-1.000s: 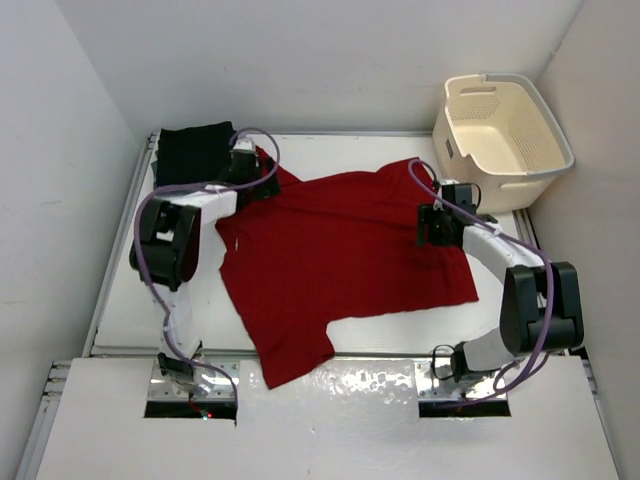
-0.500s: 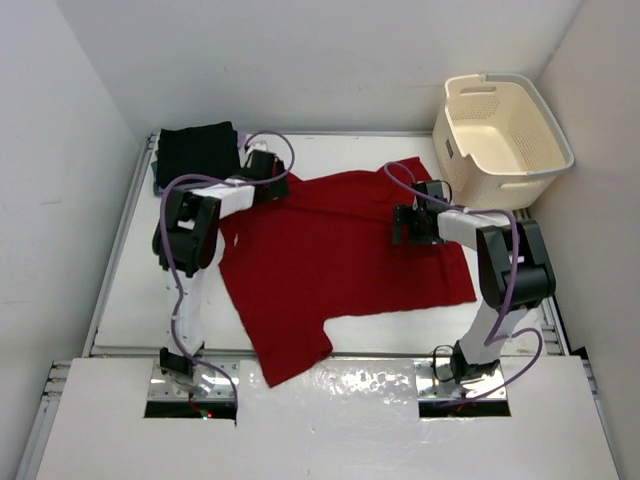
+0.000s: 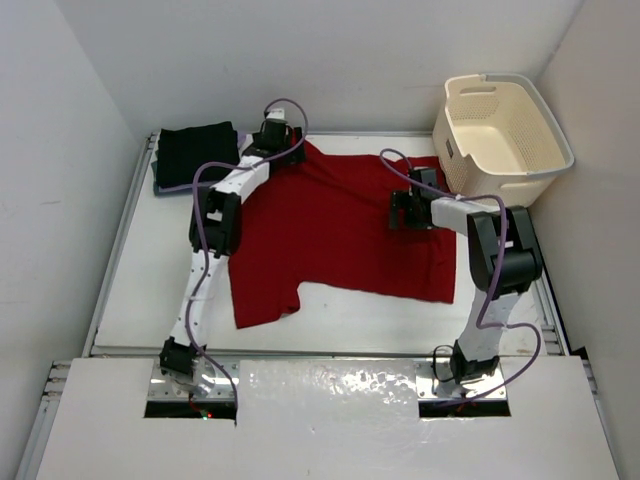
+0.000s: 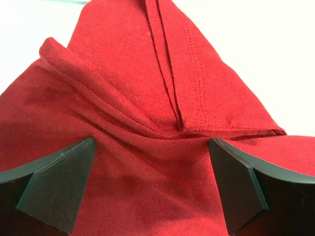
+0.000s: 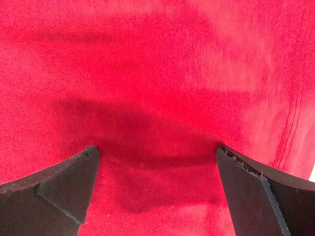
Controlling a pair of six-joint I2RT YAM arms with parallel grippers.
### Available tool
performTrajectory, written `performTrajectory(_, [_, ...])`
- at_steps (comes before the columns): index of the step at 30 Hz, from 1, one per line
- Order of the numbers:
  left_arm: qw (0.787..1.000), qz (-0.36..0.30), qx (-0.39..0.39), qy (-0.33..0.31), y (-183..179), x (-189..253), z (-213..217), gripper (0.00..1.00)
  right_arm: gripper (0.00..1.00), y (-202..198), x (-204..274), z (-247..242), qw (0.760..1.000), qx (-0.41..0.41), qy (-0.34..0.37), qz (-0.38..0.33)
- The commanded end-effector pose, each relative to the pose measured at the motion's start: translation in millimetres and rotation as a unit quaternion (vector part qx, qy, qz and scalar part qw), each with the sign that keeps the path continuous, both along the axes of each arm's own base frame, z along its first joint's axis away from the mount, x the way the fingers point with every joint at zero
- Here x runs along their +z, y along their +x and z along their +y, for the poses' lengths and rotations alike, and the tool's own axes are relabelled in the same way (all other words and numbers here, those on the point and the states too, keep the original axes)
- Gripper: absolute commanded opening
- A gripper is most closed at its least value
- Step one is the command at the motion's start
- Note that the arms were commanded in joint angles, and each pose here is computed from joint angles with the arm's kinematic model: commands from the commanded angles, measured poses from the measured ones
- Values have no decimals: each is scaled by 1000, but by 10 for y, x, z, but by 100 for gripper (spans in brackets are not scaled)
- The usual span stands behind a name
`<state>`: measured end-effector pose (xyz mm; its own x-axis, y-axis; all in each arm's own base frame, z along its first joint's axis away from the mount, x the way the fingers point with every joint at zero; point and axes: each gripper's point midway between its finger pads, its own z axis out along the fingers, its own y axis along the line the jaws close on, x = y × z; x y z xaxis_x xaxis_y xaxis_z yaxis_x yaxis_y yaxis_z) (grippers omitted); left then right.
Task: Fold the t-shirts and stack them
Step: Flatten out the tshirt, then grap the side of the flattened tshirt closest away from the robot with both arms
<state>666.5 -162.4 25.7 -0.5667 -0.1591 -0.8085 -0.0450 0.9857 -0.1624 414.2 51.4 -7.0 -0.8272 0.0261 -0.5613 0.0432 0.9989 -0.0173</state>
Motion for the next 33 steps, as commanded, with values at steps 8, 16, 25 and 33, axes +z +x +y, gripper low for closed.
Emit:
performTrajectory(8, [997,-74,-29,-27,-274,1512,154,100,99,245,650,102,998,30,14,-48])
performTrajectory(16, [992,-85,54,-76,-1810,1779,541,100,99,-906,655,-292,996,-85,4,-24])
performTrajectory(25, [973,93,157,-140,-3563,520,810,100,99,-1752,462,-631,980,-188,46,-37])
performTrajectory(33, [960,127,173,-180,-4378,392,910,100,99,-1960,478,-846,969,-243,16,-47])
